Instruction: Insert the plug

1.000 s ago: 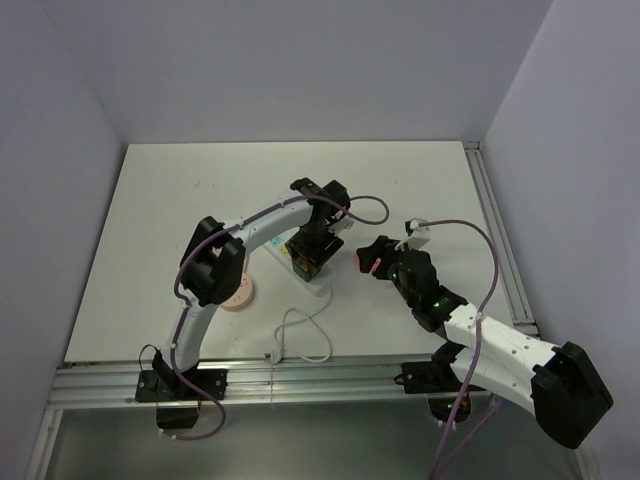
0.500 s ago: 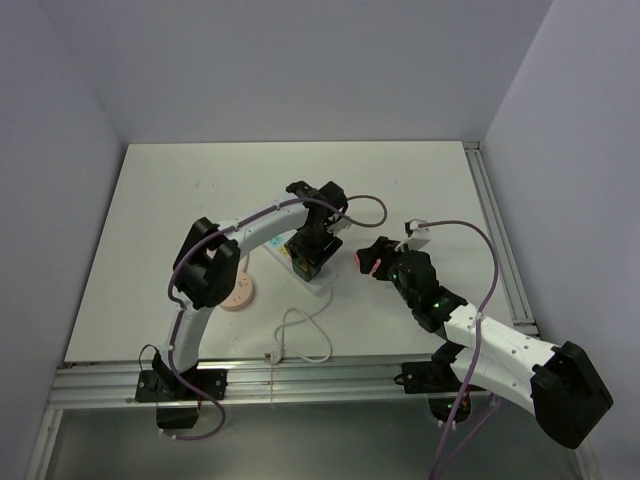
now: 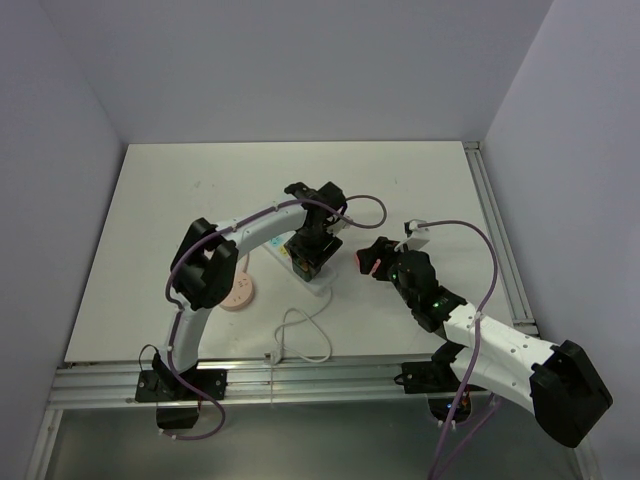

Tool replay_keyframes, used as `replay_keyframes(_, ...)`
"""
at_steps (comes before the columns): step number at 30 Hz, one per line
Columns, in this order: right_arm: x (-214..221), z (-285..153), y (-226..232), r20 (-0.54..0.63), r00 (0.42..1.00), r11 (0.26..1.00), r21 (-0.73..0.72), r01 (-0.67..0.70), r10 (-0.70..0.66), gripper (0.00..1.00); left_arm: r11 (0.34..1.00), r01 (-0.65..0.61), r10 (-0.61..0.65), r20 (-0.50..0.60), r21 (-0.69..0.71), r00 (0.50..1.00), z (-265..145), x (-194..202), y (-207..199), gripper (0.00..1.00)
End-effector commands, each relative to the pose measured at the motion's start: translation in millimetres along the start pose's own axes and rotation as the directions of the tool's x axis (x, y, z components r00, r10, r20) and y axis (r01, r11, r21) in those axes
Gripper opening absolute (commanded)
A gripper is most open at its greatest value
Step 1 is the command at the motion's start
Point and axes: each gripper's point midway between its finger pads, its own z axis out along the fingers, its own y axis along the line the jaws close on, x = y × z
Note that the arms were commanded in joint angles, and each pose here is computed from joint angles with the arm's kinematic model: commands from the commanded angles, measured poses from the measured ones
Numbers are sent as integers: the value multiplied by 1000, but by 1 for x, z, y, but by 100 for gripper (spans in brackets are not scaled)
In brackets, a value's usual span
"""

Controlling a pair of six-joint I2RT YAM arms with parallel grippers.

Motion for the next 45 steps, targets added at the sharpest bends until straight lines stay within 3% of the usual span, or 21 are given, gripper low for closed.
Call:
replay_keyframes(1,-12,1,1,45,999,1000,2,-6,6,71,999,-8,9,-28,44,1000,32,-2,-10,18)
replay_keyframes(13,-12,1,1,45,999,1000,0,-5,5,71,999,13,-18,101,51,995,-12,-28,5,48)
replay_keyframes(15,-12,1,2,43,999,1000,-2,-5,5,71,998,14,-21,116,62,993,-15,-31,7,60)
replay_keyframes(16,-12,1,1,44,999,1000,-1,-4,4,71,998,14,-21,135,59,991,-20,-33,8,80)
replay_keyframes(23,-12,1,1,43,999,1000,-2,-3,4,71,997,30,-42,182,67,982,-32,-39,12,86)
replay_keyframes(24,-12,0,1,44,999,1000,-3,-4,4,71,997,33,-45,187,67,981,-34,-39,14,99)
replay_keyframes(32,-13,0,0,50,999,1000,2,-4,3,71,994,23,-52,280,106,959,-70,-45,8,100)
replay_keyframes(37,-11,2,-1,36,999,1000,14,8,-9,73,993,39,-83,417,112,905,-122,-42,9,99)
replay_keyframes(39,-11,4,-1,27,999,1000,20,18,-19,74,994,47,-93,517,102,851,-150,-43,13,100)
replay_keyframes(41,-6,6,-4,5,999,999,37,33,-33,76,990,87,-133,543,109,829,-150,-32,21,99)
replay_keyframes(43,-6,8,-5,-6,999,998,48,46,-46,77,983,143,-185,644,117,742,-171,-27,34,100)
replay_keyframes(44,-6,10,-5,-12,998,997,57,55,-55,78,978,177,-199,712,106,673,-194,-22,42,100)
replay_keyframes(45,-5,11,-6,-21,998,996,64,61,-60,79,965,229,-245,743,126,622,-191,-21,52,99)
